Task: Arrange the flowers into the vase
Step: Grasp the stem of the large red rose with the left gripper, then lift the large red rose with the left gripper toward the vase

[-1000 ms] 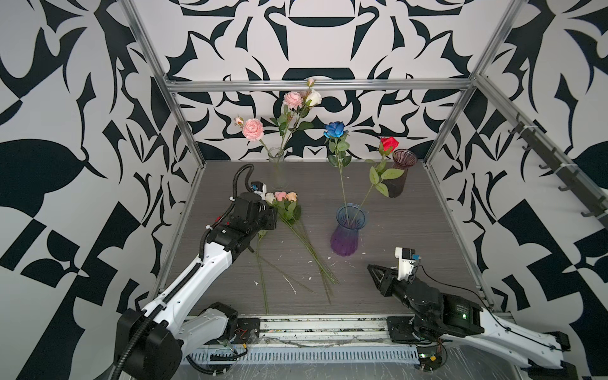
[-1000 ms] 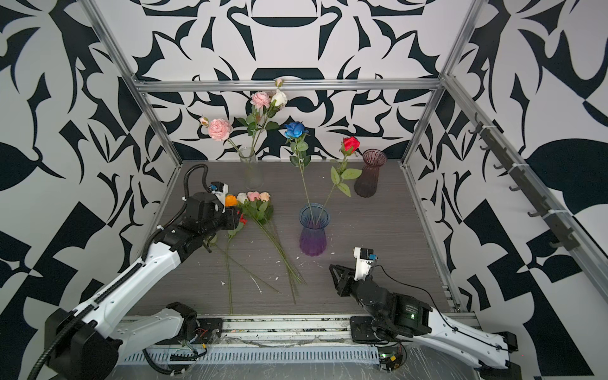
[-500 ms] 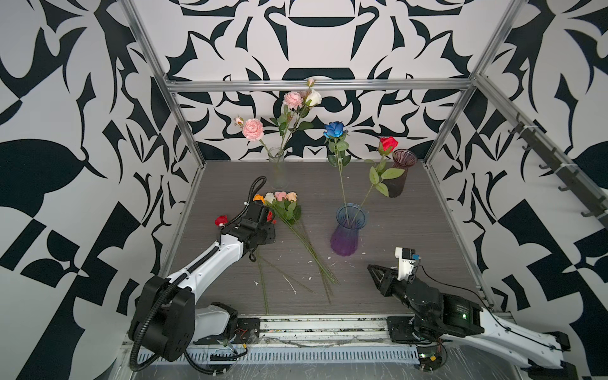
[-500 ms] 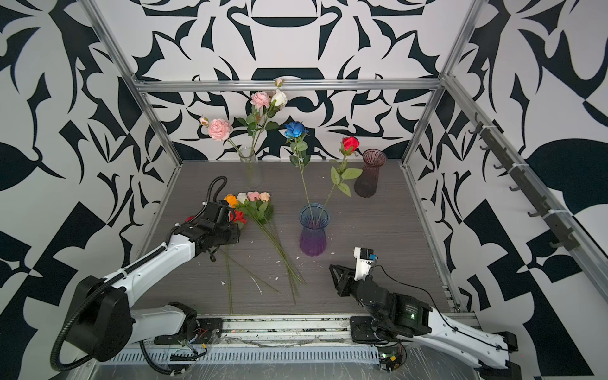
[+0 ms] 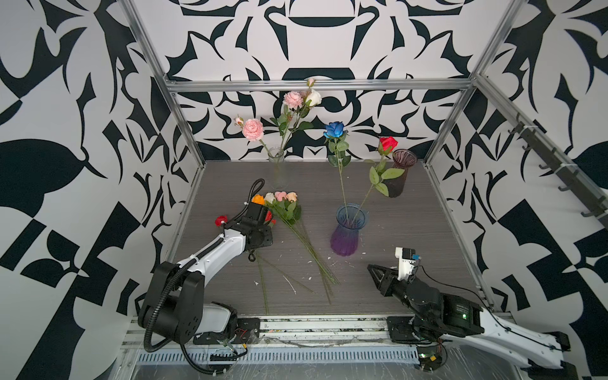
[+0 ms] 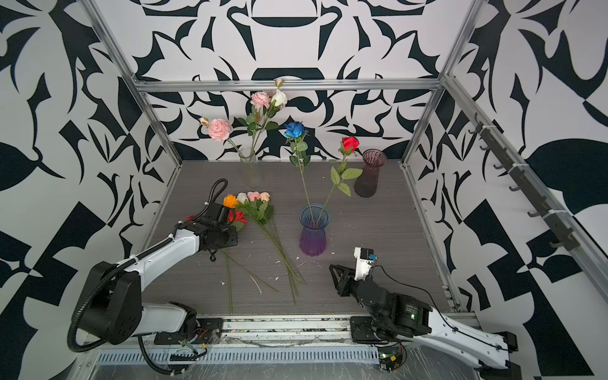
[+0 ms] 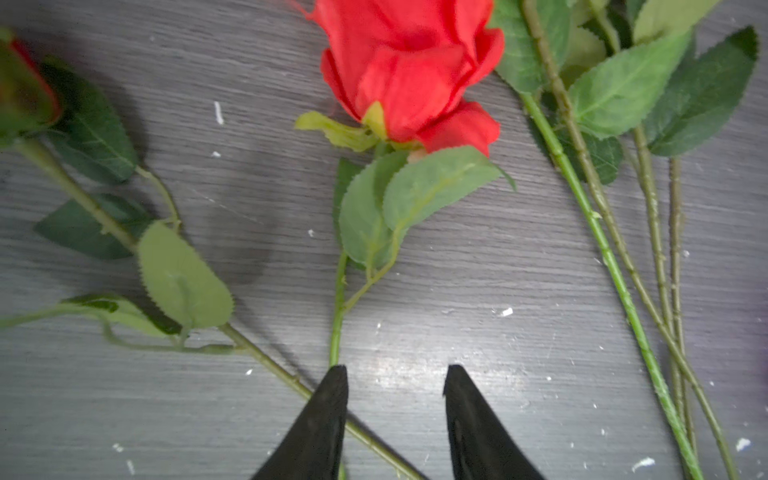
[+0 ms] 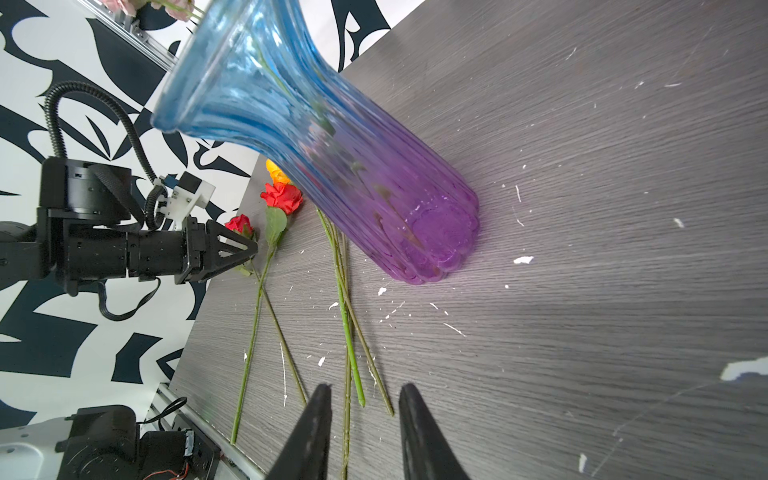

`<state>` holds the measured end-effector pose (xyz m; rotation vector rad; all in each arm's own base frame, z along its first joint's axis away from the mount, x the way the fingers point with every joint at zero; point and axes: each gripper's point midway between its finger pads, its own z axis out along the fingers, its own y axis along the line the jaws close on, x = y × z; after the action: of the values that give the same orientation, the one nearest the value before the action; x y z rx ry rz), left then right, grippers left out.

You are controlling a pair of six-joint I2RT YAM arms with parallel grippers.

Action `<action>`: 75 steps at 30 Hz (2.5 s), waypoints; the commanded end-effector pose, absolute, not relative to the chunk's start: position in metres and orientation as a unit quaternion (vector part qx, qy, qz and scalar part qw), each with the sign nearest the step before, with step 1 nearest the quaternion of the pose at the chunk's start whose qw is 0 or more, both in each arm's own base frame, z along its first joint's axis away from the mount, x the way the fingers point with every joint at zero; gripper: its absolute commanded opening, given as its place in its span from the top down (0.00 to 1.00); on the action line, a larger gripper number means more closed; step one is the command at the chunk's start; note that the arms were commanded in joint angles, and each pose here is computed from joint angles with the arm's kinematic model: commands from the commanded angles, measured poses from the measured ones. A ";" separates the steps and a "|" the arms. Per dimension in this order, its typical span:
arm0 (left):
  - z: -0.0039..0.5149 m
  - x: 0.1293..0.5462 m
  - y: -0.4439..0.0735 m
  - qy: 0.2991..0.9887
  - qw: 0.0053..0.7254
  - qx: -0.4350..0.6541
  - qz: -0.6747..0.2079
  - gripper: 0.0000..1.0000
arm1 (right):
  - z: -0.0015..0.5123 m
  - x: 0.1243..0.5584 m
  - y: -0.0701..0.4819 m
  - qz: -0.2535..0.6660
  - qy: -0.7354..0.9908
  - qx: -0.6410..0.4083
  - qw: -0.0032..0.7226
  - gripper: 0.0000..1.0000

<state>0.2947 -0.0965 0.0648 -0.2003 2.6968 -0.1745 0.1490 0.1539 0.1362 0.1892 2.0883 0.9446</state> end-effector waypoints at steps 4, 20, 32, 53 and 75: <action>0.052 0.293 -0.085 0.974 0.173 -0.117 -0.082 0.59 | 0.140 0.152 0.150 0.375 0.823 0.086 0.417 0.68; 0.035 0.298 -0.089 0.976 0.135 -0.121 -0.120 0.63 | 0.140 0.152 0.150 0.375 0.823 0.089 0.418 0.68; 0.030 0.302 -0.102 0.977 0.113 -0.105 -0.148 0.71 | 0.139 0.152 0.150 0.374 0.823 0.090 0.418 0.68; 0.024 0.302 -0.103 0.979 0.098 -0.106 -0.146 0.80 | 0.139 0.153 0.151 0.372 0.824 0.089 0.417 0.68; 0.044 0.305 -0.110 0.972 0.130 -0.087 -0.173 1.00 | 0.139 0.152 0.149 0.372 0.824 0.090 0.418 0.68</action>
<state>0.3027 -0.1093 0.0256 -0.2732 2.8832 -0.4777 0.1498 0.1526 0.1351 0.2063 2.0862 0.9439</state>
